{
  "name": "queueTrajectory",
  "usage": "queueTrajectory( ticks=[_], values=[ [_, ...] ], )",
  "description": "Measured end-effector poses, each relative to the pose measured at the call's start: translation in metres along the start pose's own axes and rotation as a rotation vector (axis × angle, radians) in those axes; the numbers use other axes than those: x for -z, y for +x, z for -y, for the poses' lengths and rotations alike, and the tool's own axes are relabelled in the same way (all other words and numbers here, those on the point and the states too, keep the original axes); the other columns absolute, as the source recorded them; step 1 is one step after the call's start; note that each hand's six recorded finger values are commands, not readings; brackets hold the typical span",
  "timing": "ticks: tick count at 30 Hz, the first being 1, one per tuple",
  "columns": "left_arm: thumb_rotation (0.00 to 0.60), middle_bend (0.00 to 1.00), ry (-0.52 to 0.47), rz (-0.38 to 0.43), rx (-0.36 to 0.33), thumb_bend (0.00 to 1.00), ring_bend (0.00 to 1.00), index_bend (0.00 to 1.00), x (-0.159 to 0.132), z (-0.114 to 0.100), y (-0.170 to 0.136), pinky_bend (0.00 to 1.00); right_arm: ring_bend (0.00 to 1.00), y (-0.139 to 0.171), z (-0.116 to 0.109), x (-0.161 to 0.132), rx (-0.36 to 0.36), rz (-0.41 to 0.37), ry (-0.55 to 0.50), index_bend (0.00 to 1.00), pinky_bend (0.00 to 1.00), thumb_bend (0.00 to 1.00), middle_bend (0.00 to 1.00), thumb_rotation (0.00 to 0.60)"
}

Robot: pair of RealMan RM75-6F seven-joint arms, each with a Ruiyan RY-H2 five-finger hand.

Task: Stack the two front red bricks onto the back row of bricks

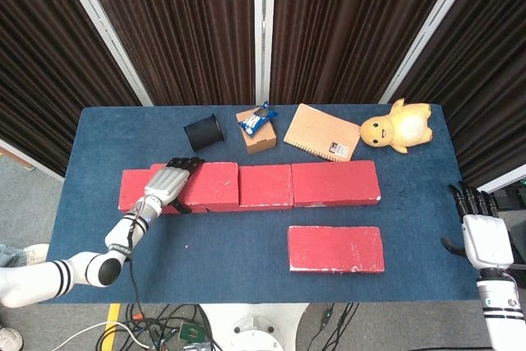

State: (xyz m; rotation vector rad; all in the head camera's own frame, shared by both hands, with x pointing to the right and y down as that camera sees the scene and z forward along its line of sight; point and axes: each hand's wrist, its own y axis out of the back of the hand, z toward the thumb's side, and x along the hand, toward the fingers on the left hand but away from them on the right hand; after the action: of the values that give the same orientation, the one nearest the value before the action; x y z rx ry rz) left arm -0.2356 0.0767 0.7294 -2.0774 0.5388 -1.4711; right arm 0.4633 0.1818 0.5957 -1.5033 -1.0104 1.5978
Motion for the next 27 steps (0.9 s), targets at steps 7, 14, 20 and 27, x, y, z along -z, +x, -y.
queueTrajectory(
  ticks=[7,14,20,27],
  values=[
    [0.6,0.0,-0.004,0.012,-0.007,0.06,0.0,0.01,-0.004,-0.002,-0.002,0.0,0.0,0.0,-0.001,0.001,0.007,0.002,-0.002,0.0,0.0,0.09,0.0,0.6],
    [0.6,0.0,-0.013,0.022,-0.044,0.05,0.0,0.01,-0.007,-0.009,-0.003,0.0,0.0,0.001,-0.003,0.002,0.014,0.008,-0.003,0.0,0.0,0.09,0.0,0.6],
    [0.6,0.0,-0.015,0.03,-0.043,0.05,0.0,0.01,-0.009,-0.009,-0.006,0.0,0.0,0.001,-0.003,0.002,0.012,0.006,-0.002,0.0,0.0,0.09,0.0,0.6],
    [0.6,0.0,-0.014,0.048,-0.052,0.05,0.0,0.01,-0.014,-0.012,-0.013,0.0,0.0,0.002,-0.004,0.002,0.019,0.004,-0.002,0.0,0.0,0.09,0.0,0.6]
  ],
)
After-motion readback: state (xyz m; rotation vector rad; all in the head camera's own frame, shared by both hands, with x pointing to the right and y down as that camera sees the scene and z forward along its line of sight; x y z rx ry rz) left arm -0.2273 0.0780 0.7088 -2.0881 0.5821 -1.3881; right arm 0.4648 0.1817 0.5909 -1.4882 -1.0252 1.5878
